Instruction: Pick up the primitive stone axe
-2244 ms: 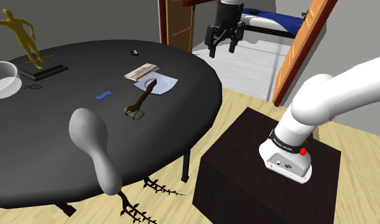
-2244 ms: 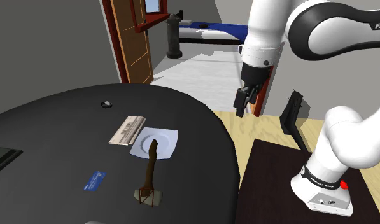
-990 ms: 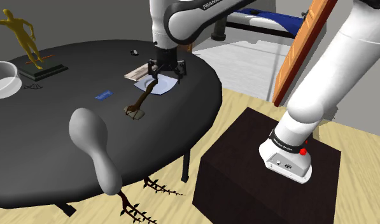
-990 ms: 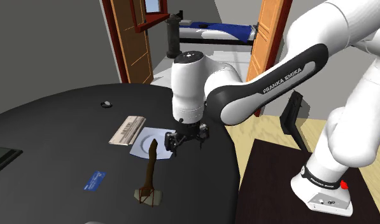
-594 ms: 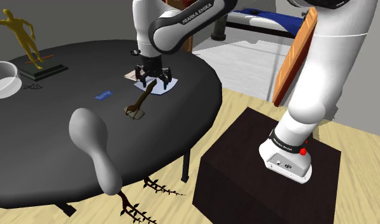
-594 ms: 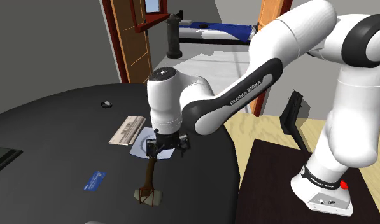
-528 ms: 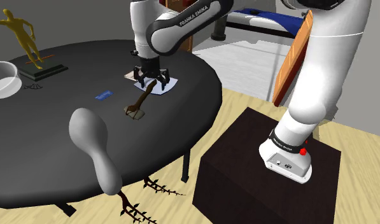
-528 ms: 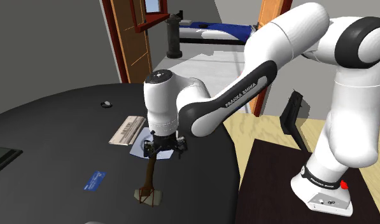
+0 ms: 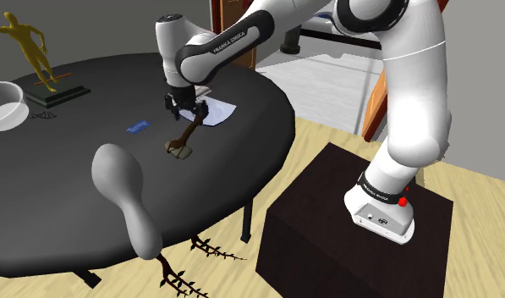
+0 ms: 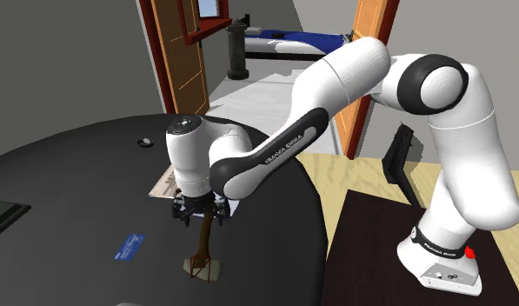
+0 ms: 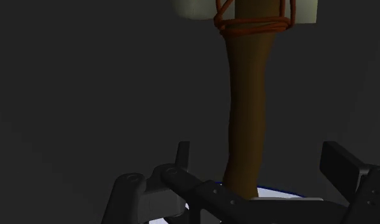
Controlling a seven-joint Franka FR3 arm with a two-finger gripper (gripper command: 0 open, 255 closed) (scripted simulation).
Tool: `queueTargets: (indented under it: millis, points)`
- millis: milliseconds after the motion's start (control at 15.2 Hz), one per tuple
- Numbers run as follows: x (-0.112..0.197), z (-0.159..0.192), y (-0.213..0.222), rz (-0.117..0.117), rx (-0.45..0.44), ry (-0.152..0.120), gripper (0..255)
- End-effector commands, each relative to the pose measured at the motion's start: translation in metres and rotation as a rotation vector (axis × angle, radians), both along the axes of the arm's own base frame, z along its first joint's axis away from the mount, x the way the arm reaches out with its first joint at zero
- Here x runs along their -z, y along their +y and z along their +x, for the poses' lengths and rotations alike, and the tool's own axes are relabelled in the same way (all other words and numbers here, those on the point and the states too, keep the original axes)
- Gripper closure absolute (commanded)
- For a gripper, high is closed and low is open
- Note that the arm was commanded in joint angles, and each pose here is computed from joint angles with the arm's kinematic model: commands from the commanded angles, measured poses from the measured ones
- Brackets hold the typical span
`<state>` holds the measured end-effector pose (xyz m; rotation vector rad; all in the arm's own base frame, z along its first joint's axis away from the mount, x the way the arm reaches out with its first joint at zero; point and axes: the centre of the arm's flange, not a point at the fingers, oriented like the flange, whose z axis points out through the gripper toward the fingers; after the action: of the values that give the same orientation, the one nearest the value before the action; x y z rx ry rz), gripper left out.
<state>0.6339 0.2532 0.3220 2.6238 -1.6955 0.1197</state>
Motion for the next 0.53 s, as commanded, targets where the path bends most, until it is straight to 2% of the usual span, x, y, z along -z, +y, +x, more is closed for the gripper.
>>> queueTargets:
  millis: [0, 396, 462]
  points:
    - [0.012, 0.002, 0.001, 0.0, 0.005, -0.001, 0]
    - [0.036, 0.002, 0.001, 0.0, 0.005, -0.001, 0]
    - [0.036, 0.002, 0.001, 0.0, 0.005, -0.001, 255]
